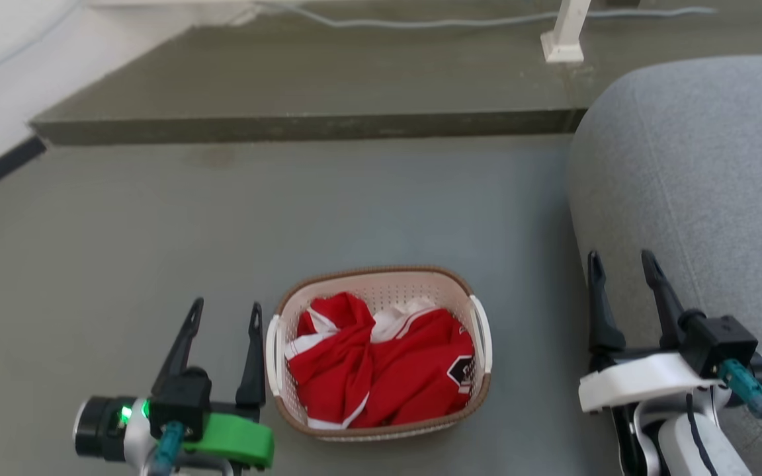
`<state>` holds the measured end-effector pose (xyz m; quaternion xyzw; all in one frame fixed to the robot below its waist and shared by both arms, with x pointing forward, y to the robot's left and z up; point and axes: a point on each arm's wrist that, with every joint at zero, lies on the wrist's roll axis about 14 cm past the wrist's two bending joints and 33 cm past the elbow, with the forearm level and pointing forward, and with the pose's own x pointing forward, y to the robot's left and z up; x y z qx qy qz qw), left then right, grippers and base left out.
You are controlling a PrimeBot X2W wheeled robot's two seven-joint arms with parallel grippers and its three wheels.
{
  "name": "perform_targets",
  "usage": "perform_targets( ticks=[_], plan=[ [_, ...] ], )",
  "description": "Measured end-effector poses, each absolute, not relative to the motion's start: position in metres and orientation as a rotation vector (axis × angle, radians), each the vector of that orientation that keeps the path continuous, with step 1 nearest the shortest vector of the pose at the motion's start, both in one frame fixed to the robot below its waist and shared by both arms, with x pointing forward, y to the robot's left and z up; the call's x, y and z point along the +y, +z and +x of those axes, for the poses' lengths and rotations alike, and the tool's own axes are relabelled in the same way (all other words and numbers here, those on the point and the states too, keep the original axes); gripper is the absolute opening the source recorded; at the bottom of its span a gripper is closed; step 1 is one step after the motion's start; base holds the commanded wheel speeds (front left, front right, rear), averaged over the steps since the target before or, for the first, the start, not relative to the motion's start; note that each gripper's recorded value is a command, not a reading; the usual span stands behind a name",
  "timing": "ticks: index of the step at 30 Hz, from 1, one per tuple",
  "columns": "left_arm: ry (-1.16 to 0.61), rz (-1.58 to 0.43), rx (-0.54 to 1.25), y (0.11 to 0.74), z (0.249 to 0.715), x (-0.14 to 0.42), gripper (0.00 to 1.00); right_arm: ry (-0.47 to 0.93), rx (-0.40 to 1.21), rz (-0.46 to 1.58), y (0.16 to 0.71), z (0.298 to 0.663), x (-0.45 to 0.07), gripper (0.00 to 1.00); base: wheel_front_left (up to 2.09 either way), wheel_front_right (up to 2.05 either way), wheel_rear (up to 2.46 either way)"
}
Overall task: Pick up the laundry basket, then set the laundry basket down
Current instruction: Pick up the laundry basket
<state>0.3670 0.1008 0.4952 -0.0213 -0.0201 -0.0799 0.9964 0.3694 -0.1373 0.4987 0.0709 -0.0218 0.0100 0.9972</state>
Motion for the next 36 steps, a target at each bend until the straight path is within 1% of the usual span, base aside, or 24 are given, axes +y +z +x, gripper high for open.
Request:
perform_targets(
  ticks=[10, 15, 19, 28, 36],
  plan=[
    [-0.156, -0.085, -0.003, 0.480, 0.401, 0.101, 1.00, 0.026, -0.013, 0.132, 0.483, 0.401, -0.135, 1.00, 0.00, 0.00, 0.00],
    [-0.155, -0.088, 0.080, 0.448, 0.418, 0.102, 1.00, 0.031, 0.029, 0.127, 0.463, 0.426, -0.133, 1.00, 0.00, 0.00, 0.00],
    [-0.203, -0.092, 0.148, 0.422, 0.426, 0.091, 1.00, 0.031, 0.082, 0.127, 0.441, 0.438, -0.133, 1.00, 0.00, 0.00, 0.00],
    [-0.169, -0.112, 0.304, 0.360, 0.444, 0.101, 1.00, 0.030, 0.226, 0.123, 0.381, 0.459, -0.130, 1.00, 0.00, 0.00, 0.00],
    [-0.142, -0.148, 0.452, 0.303, 0.452, 0.105, 1.00, 0.040, 0.363, 0.143, 0.323, 0.470, -0.123, 1.00, 0.00, 0.00, 0.00]
  ],
)
